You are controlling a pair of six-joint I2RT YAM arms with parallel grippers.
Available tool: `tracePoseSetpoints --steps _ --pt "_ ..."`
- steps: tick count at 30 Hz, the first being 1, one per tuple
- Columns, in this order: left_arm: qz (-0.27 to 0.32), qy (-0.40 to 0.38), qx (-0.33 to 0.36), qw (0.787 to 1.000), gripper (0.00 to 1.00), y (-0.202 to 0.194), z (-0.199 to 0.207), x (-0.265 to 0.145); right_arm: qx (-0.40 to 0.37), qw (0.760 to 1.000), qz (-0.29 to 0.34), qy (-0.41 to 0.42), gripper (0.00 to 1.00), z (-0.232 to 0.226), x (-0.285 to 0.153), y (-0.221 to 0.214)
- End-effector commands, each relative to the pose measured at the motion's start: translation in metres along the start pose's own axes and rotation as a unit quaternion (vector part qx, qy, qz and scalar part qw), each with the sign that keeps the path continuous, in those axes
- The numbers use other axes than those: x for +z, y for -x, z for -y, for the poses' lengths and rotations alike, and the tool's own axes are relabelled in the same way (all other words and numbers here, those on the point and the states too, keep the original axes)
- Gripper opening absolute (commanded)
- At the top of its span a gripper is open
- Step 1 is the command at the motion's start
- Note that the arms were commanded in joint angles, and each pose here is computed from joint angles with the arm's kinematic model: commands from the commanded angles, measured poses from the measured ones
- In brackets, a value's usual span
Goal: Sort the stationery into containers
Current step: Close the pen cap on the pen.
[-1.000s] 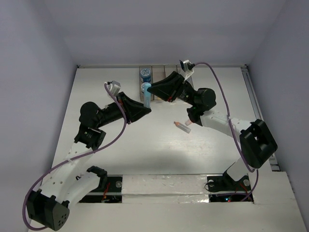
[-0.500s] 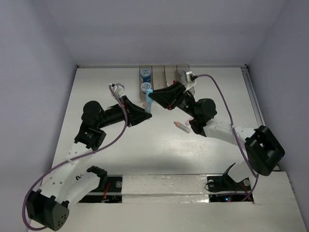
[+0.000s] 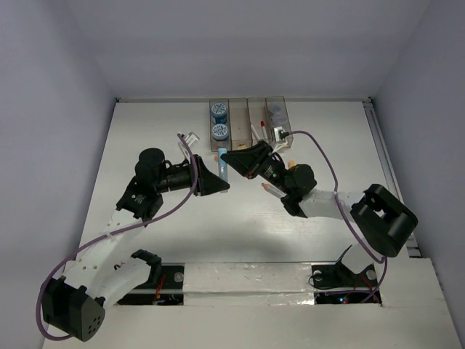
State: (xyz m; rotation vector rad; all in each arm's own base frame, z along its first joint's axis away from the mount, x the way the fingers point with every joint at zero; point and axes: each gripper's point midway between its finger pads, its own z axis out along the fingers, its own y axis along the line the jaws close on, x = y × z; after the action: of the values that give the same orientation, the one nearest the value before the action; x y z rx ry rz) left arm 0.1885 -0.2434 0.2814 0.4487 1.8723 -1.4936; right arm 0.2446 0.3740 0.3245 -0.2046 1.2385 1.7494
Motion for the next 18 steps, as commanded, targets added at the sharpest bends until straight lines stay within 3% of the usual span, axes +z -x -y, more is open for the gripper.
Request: tracePoseSetpoints --steps 1,6,18 --pt "0.235 -0.08 0.238 0.939 0.0 0.135 0.115 -0.033 0.09 0.947 -0.305 -0.048 0.0 0.025 -0.087 -0.167" --pt "0.246 -0.083 0.251 0.933 0.0 0.142 0.127 -0.039 0.085 0.943 -0.315 -0.07 0.0 0.025 -0.108 -0.17" --pt "0.236 -0.059 0.246 0.938 0.0 0.158 0.115 -0.026 0.112 0.914 -0.386 -0.048 0.0 -0.004 -0.124 -0.191"
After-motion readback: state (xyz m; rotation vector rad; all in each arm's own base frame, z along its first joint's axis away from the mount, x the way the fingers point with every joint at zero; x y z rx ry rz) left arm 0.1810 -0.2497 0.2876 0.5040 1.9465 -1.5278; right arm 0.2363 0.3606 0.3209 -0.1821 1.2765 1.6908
